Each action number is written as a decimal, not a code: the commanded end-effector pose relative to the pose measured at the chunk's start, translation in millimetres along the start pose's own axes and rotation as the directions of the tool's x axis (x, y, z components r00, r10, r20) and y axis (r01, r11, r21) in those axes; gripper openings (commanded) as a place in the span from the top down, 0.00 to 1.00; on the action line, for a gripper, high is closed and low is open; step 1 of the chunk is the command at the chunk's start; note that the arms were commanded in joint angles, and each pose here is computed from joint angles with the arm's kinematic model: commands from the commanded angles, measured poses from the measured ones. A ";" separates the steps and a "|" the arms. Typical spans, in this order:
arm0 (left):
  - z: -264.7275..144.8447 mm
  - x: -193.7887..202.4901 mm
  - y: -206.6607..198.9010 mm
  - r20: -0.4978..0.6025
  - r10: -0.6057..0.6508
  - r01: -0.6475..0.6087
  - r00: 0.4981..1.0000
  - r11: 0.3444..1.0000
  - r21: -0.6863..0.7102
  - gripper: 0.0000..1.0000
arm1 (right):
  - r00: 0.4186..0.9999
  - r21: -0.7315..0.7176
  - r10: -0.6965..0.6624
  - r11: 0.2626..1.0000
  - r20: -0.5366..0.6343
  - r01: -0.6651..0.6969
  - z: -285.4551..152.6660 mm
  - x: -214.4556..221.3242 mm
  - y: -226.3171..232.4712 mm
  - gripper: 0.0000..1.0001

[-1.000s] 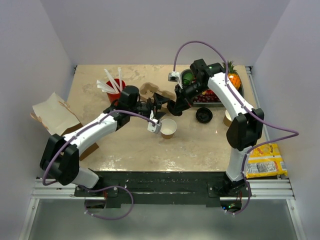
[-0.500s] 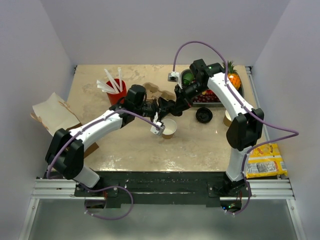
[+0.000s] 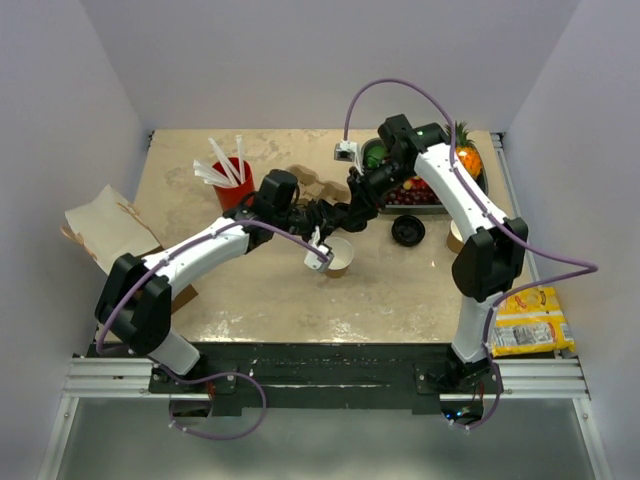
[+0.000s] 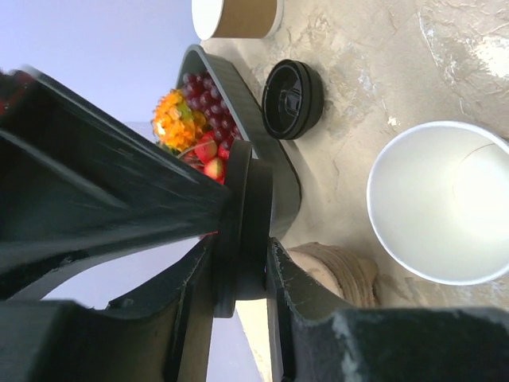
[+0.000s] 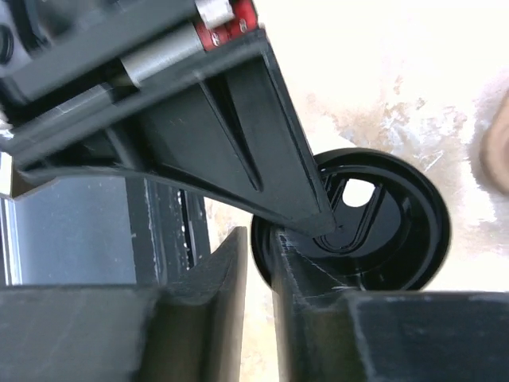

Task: Pack the takeout coffee

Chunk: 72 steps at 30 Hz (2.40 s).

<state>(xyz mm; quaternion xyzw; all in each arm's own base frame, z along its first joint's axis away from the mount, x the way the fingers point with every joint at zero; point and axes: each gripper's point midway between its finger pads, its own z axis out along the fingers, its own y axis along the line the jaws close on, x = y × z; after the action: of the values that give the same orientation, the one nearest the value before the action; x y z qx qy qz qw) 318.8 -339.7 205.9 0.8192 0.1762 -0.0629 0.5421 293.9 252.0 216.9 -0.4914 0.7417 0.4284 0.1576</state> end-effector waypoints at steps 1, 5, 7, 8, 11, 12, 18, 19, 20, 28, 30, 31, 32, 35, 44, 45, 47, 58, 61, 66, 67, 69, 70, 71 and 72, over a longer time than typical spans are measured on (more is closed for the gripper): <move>-8.8 -5.7 21.1 -0.015 -0.026 0.025 1.000 0.998 -0.055 0.79 | 0.992 0.094 -0.102 0.991 0.071 0.095 -31.6 -38.7 10.1 0.58; -20.0 -1.8 27.8 -0.048 -0.267 0.258 0.962 0.955 -0.145 0.82 | 0.959 0.232 -0.104 0.972 0.264 0.041 -93.5 -81.6 -11.0 0.42; -26.7 -4.9 36.1 -0.019 -0.451 0.438 0.892 0.876 -0.205 0.82 | 0.935 0.291 -0.107 0.957 0.339 0.005 -120.5 -90.7 -29.0 0.37; -30.5 -5.9 44.8 -0.006 -0.507 0.492 0.862 0.840 -0.230 0.82 | 0.932 0.304 -0.095 0.953 0.351 -0.017 -125.6 -90.0 -34.1 0.35; -39.1 -10.6 52.3 0.081 -0.735 0.731 0.673 0.645 -0.222 0.83 | 0.938 0.389 -0.116 0.921 0.325 -0.020 -129.7 -75.1 -50.1 0.30; -41.2 -5.7 44.8 0.084 -0.797 0.793 0.599 0.574 -0.205 0.83 | 0.935 0.407 -0.126 0.913 0.332 -0.022 -129.7 -73.0 -51.0 0.30; -37.5 -16.4 15.8 0.122 -0.965 0.972 0.234 0.229 -0.051 0.84 | 0.873 0.512 -0.125 0.845 0.472 -0.156 -124.5 -62.6 -75.3 0.29; -36.3 -17.2 8.0 0.119 -0.980 0.987 0.161 0.158 -0.035 0.84 | 0.860 0.496 -0.094 0.845 0.502 -0.198 -119.7 -59.2 -79.8 0.29; -35.8 -19.3 5.4 0.123 -0.984 0.991 0.131 0.130 -0.015 0.84 | 0.853 0.492 -0.085 0.844 0.516 -0.213 -119.3 -58.1 -80.5 0.29; -25.4 -28.2 -24.1 0.070 -0.982 0.976 -0.178 -0.167 0.142 0.83 | 0.854 0.407 0.023 0.872 0.520 -0.271 -87.8 -31.5 -81.6 0.29; -21.8 -23.5 -26.0 0.069 -0.968 0.960 -0.242 -0.229 0.164 0.84 | 0.859 0.392 0.045 0.877 0.509 -0.278 -81.7 -25.3 -80.4 0.29; -22.1 -23.9 -26.8 0.068 -0.965 0.954 -0.254 -0.239 0.180 0.83 | 0.862 0.392 0.046 0.878 0.505 -0.277 -80.2 -23.6 -79.9 0.29; -20.1 -20.2 -29.3 0.063 -0.962 0.950 -0.267 -0.252 0.184 0.83 | 0.863 0.385 0.053 0.880 0.502 -0.278 -77.6 -21.7 -79.8 0.29; -14.9 -18.5 -35.3 0.028 -0.951 0.932 -0.308 -0.296 0.209 0.81 | 0.872 0.360 0.093 0.886 0.481 -0.293 -68.2 -10.5 -78.2 0.29; -15.6 -9.6 -49.2 0.008 -0.911 0.888 -0.412 -0.400 0.228 0.81 | 0.917 0.376 0.069 0.898 0.392 -0.229 -39.8 8.1 -49.4 0.28; -15.0 -9.1 -51.8 0.002 -0.902 0.879 -0.431 -0.419 0.229 0.82 | 0.927 0.371 0.063 0.905 0.370 -0.210 -29.9 10.8 -43.8 0.28; -13.1 -6.2 -55.4 -0.001 -0.894 0.870 -0.448 -0.436 0.228 0.82 | 0.938 0.384 0.060 0.902 0.341 -0.197 -20.7 15.2 -41.4 0.27; -11.3 3.8 -71.3 -0.015 -0.847 0.826 -0.531 -0.521 0.214 0.78 | 0.949 0.380 0.133 0.893 0.287 -0.240 4.9 33.2 -53.9 0.24; -11.5 6.4 -75.2 -0.015 -0.837 0.817 -0.548 -0.538 0.207 0.77 | 0.948 0.383 0.151 0.888 0.280 -0.254 9.3 37.0 -58.9 0.24; -9.4 11.4 -77.9 -0.014 -0.833 0.816 -0.554 -0.546 0.190 0.68 | 0.946 0.377 0.184 0.883 0.268 -0.278 18.0 38.0 -63.3 0.24; -9.2 11.7 -78.1 -0.015 -0.833 0.816 -0.553 -0.546 0.190 0.67 | 0.946 0.372 0.192 0.884 0.261 -0.282 21.4 40.0 -64.5 0.24; -8.4 13.7 -78.1 -0.014 -0.833 0.817 -0.553 -0.546 0.184 0.62 | 0.947 0.368 0.191 0.887 0.259 -0.279 23.6 38.0 -64.0 0.24; -8.7 13.5 -78.2 -0.016 -0.832 0.817 -0.554 -0.547 0.182 0.60 | 0.947 0.364 0.193 0.888 0.256 -0.280 25.6 38.1 -64.3 0.24; -8.2 14.2 -79.1 -0.017 -0.833 0.818 -0.553 -0.547 0.179 0.57 | 0.947 0.358 0.194 0.891 0.255 -0.279 27.7 37.8 -63.2 0.24; -8.1 15.0 -79.0 -0.015 -0.833 0.819 -0.552 -0.546 0.175 0.56 | 0.946 0.357 0.198 0.890 0.255 -0.283 28.4 38.2 -63.8 0.24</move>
<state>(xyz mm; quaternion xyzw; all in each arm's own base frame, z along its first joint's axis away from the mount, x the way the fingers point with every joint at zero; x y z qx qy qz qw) 299.0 -301.3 135.2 0.2547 0.7597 -0.5737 0.1699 323.3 236.3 138.2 -0.3065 0.8486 0.3372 0.2689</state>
